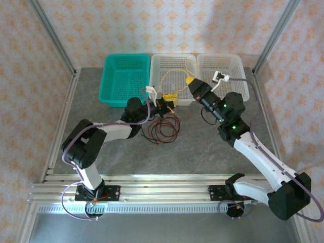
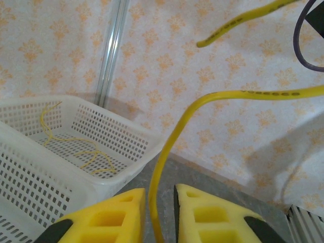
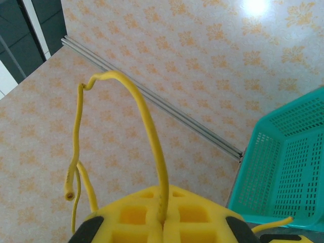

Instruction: Untangle the cables

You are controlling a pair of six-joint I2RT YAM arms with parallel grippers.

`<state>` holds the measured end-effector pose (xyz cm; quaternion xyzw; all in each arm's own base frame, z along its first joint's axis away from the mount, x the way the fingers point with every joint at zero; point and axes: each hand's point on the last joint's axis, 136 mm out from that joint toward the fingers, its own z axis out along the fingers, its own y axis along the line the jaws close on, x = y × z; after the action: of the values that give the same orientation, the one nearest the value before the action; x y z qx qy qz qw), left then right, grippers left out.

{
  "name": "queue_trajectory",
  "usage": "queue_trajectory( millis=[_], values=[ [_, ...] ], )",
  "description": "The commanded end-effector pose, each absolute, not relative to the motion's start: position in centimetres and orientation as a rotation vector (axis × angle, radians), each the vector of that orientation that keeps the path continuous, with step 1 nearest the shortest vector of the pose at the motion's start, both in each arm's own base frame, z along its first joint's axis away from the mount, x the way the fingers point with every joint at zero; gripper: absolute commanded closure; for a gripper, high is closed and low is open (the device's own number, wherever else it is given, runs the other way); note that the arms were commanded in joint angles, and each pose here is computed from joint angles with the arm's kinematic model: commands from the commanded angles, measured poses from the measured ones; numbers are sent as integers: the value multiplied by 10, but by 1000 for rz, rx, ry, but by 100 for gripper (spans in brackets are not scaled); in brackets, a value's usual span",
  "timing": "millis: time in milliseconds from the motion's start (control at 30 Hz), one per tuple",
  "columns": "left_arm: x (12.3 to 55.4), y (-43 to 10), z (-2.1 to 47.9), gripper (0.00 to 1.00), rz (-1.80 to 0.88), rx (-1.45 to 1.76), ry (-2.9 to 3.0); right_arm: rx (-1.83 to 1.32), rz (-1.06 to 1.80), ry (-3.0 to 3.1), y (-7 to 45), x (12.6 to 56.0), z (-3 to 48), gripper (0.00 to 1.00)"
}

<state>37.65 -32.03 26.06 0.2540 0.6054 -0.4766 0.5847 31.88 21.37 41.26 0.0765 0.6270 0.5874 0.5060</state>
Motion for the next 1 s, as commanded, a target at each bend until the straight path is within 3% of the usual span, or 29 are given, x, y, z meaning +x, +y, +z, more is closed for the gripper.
queue_trajectory(
  millis=[0,267,633,967],
  values=[
    [376,-319,276,84,-1121,615,1341,139,1424,1443,210,308,439,100],
    [372,-317,282,100,-1120,614,1338,167,1362,1465,205,314,431,100],
    [354,-313,297,100,-1106,614,1315,378,1222,1546,191,352,395,100],
    [339,-319,280,100,-1094,652,1383,454,1128,1565,190,390,376,100]
  ],
)
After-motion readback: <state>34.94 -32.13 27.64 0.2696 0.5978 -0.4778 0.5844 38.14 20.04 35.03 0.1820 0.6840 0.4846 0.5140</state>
